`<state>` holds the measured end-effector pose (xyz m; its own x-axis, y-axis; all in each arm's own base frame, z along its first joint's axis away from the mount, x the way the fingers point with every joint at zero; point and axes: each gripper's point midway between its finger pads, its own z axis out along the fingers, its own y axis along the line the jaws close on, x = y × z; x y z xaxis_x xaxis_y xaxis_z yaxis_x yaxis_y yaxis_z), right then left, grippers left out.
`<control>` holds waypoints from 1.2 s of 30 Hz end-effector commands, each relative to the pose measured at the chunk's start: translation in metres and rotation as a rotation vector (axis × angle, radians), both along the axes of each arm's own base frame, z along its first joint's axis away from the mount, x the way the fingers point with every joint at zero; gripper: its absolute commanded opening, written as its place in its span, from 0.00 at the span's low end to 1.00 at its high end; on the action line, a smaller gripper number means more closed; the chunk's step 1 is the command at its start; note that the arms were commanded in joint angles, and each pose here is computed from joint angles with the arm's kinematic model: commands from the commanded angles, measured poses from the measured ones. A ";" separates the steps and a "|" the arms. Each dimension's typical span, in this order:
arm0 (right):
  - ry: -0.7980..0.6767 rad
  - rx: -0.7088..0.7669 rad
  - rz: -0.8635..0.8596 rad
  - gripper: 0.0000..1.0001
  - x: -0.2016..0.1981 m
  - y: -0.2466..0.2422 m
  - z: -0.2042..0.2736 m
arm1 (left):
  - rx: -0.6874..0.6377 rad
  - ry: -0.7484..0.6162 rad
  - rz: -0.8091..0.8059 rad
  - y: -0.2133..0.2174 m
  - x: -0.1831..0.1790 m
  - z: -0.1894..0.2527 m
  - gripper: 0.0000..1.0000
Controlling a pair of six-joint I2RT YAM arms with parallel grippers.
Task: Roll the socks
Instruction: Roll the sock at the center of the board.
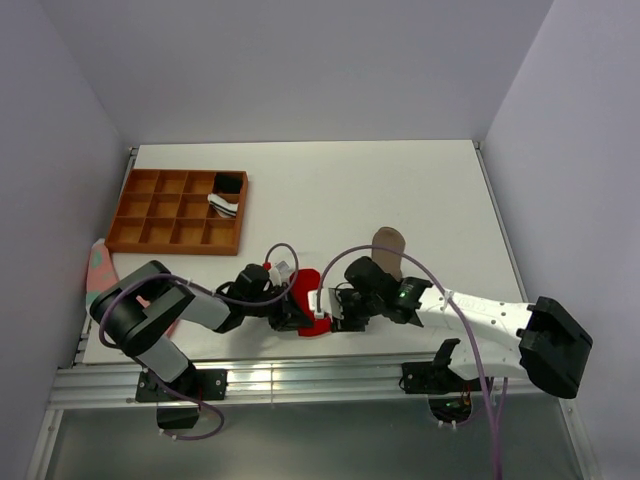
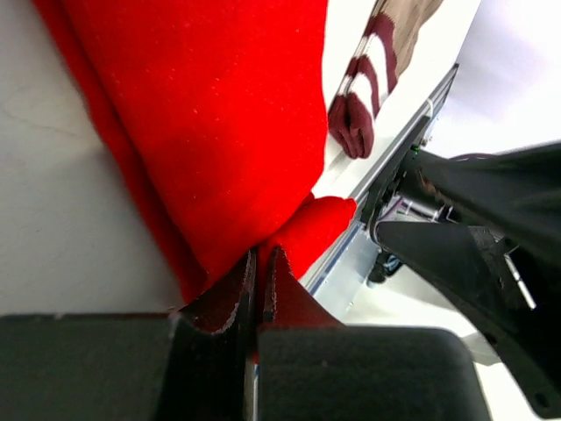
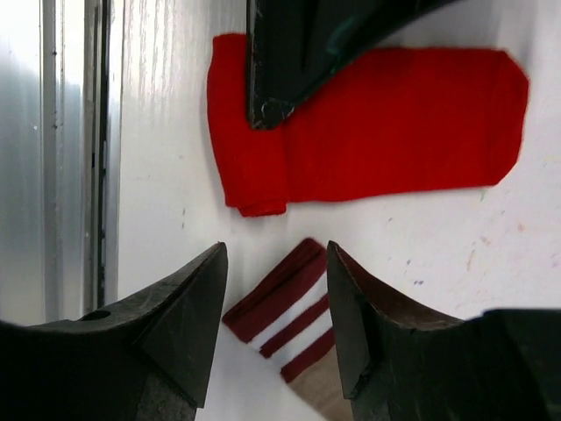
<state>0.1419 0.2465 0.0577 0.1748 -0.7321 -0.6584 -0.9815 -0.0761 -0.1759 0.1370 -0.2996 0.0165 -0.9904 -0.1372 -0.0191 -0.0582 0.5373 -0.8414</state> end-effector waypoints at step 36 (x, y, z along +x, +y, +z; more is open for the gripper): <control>-0.225 -0.114 0.152 0.43 -0.019 0.056 -0.031 | 0.197 0.203 -0.050 0.040 -0.036 -0.049 0.00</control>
<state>0.1186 0.2874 0.0185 0.4226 -0.7608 -0.4926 -0.8955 -0.2667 -0.3564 0.1290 -0.2944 0.0161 -0.9947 -0.0756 0.0697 -0.0996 0.5379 -0.8371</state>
